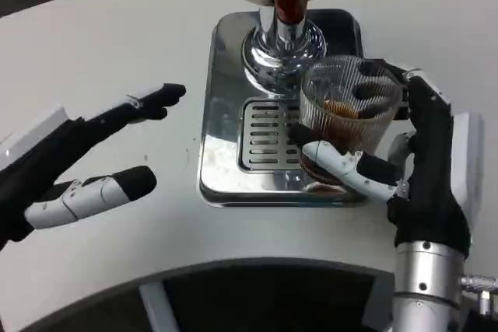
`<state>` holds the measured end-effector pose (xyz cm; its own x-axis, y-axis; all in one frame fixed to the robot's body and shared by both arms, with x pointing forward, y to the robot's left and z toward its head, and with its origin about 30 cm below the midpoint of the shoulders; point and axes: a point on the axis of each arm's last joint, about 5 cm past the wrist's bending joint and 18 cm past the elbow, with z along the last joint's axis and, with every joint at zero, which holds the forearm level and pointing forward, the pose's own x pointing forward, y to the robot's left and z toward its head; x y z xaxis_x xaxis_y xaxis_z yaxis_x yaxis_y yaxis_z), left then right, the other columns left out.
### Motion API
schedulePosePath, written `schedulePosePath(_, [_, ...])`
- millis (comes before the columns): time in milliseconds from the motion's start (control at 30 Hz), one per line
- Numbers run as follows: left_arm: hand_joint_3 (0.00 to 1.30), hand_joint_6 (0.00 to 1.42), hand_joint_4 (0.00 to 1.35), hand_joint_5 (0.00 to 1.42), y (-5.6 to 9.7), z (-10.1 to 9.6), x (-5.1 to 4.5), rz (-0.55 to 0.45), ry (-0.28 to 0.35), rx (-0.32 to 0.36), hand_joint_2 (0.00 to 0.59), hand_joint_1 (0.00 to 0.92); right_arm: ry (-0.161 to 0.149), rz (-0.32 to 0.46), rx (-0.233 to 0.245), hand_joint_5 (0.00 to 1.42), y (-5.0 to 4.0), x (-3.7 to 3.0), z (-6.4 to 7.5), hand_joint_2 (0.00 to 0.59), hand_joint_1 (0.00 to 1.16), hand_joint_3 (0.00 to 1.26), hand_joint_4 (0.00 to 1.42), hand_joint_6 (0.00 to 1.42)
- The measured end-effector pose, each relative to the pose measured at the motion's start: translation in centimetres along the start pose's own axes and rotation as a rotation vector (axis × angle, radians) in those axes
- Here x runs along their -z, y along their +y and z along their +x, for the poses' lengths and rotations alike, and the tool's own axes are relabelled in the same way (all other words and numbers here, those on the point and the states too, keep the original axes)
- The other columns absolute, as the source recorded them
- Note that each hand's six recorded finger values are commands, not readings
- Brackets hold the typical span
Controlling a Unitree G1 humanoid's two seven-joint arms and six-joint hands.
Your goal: Grasp the cup under the faucet to collect the drink, then remove the cup.
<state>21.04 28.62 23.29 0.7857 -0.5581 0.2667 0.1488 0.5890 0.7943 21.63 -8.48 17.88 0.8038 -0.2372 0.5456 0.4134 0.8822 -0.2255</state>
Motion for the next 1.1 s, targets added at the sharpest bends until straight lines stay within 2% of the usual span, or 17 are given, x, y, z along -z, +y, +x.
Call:
schedulePosePath(167, [0.12,0.08,0.07,0.11,-0.1,-0.2,-0.11,0.024,0.009,0.008,0.087,0.0,0.011,0.002,-0.03,1.32,-0.69,-0.22,-1.0,0.128,1.07,0.92,1.11,1.42])
schedulePosePath(367, [0.12,0.08,0.06,0.11,-0.3,-0.6,-0.39,0.03,0.01,0.018,0.087,0.0,-0.007,0.013,-0.052,1.32,-1.45,-0.86,-1.7,0.137,1.1,0.92,1.11,1.42])
schedulePosePath(533, [0.12,0.08,0.06,0.11,-0.3,-0.9,-0.77,0.048,0.006,0.029,0.086,0.0,-0.013,0.024,-0.088,1.32,-1.69,-1.24,-2.3,0.137,1.1,0.92,1.12,1.42])
schedulePosePath(667, [0.11,0.07,0.03,0.08,-0.4,-1.3,-1.26,0.067,0.003,0.039,0.088,0.0,-0.012,0.03,-0.112,1.32,-1.73,-1.4,-2.8,0.133,1.1,0.93,1.12,1.42])
schedulePosePath(833, [0.08,0.06,0.0,0.06,-0.5,-1.7,-1.94,0.095,-0.002,0.053,0.088,0.0,-0.03,0.046,-0.139,1.32,-1.72,-1.85,-3.1,0.127,1.11,0.93,1.12,1.42])
schedulePosePath(1000, [0.04,0.04,0.0,0.01,-0.3,-2.4,-2.66,0.157,0.02,0.081,0.084,0.0,-0.032,0.056,-0.183,1.32,-1.57,-1.96,-3.5,0.124,1.11,0.93,1.12,1.42])
schedulePosePath(1100, [0.03,0.03,0.0,0.0,-0.1,-3.0,-3.13,0.198,0.04,0.087,0.084,0.0,-0.045,0.062,-0.211,1.32,-1.54,-2.09,-3.6,0.123,1.11,0.94,1.12,1.42])
